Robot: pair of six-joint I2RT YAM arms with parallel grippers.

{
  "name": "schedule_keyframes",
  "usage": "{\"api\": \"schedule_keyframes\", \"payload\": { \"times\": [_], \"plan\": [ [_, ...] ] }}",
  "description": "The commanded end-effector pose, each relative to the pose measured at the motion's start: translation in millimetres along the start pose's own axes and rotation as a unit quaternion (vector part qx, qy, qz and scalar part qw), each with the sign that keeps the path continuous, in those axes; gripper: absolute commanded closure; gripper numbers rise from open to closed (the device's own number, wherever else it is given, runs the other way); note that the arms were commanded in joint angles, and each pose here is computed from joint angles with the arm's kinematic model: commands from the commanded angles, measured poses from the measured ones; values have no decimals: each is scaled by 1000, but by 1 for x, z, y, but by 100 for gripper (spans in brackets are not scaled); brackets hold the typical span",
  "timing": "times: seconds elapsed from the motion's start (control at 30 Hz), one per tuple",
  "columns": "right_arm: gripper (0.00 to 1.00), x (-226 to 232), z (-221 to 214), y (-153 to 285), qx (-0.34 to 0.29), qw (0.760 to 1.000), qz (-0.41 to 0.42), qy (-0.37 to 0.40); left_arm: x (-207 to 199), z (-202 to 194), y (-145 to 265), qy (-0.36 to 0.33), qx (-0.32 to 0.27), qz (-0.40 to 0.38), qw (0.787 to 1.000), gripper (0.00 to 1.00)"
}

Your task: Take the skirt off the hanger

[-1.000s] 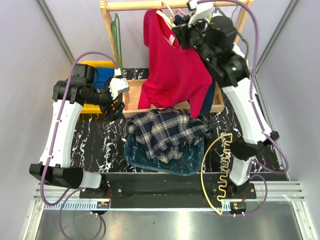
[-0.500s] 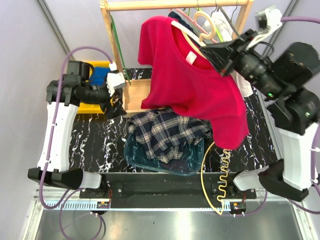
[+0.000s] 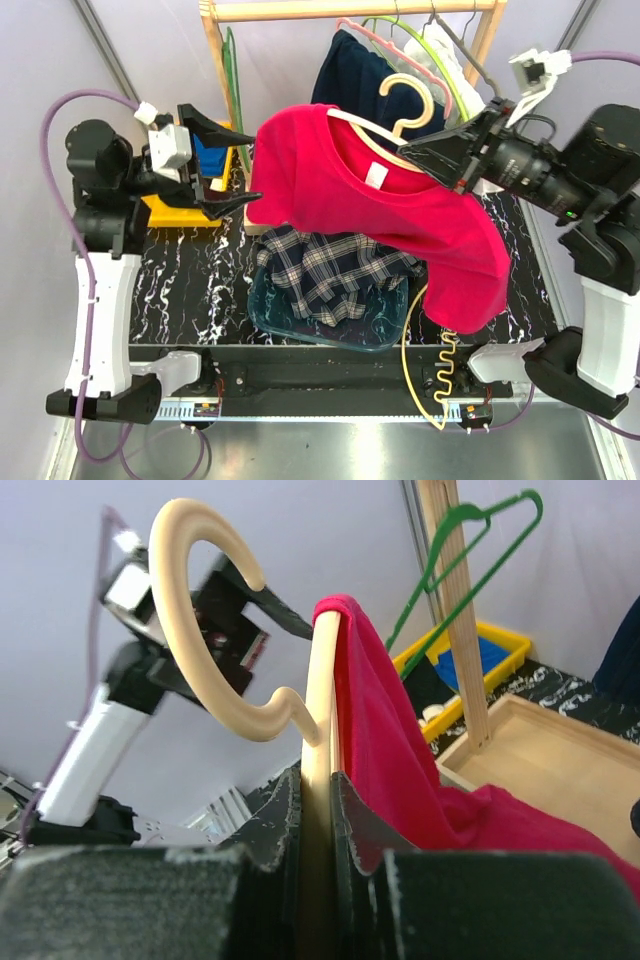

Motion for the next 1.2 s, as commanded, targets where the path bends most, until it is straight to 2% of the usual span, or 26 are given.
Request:
{"api": "schedule_keyframes", "payload": {
  "times": [0.0, 0.23, 0.27, 0.3, 0.33, 0.5, 0.73, 0.83, 1.17],
  "plan": [
    [100, 27, 38, 39, -87, 995, 43, 6, 9, 19, -6, -8, -59, -29, 998, 1],
    [100, 33, 40, 49, -94, 994, 53, 1, 34, 25, -6, 12, -110, 36, 993, 1],
    [100, 33, 39, 47, -92, 994, 54, 0, 36, 31, -7, -2, -122, 35, 992, 1],
    [100, 32, 38, 45, -87, 995, 57, -1, 32, 37, -7, 19, -127, 23, 991, 1],
    [100, 32, 37, 43, -86, 995, 58, -1, 30, 45, -8, -3, -137, 7, 991, 1],
    [100, 29, 36, 33, -85, 994, 65, 2, 30, 48, -15, 58, -145, -31, 987, 1],
    [100, 20, 37, 18, -97, 994, 53, 26, 6, 24, -30, 101, -105, -94, 985, 1],
    [100, 17, 45, 13, -129, 989, 48, 46, -1, 12, -33, 125, -97, -103, 982, 1],
    [100, 16, 58, 9, -160, 983, 51, 73, 2, -12, -35, 155, -72, -111, 979, 1]
  ]
}}
Point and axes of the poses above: each gripper's point midway between its finger pads, its own y axis back along the fingers, its own x axis along the line the jaws close on, z = x × y, the point moved 9 cm from there along y, back along the fingers, and after that the axes turned 15 degrees about y, right-handed, at the moved point
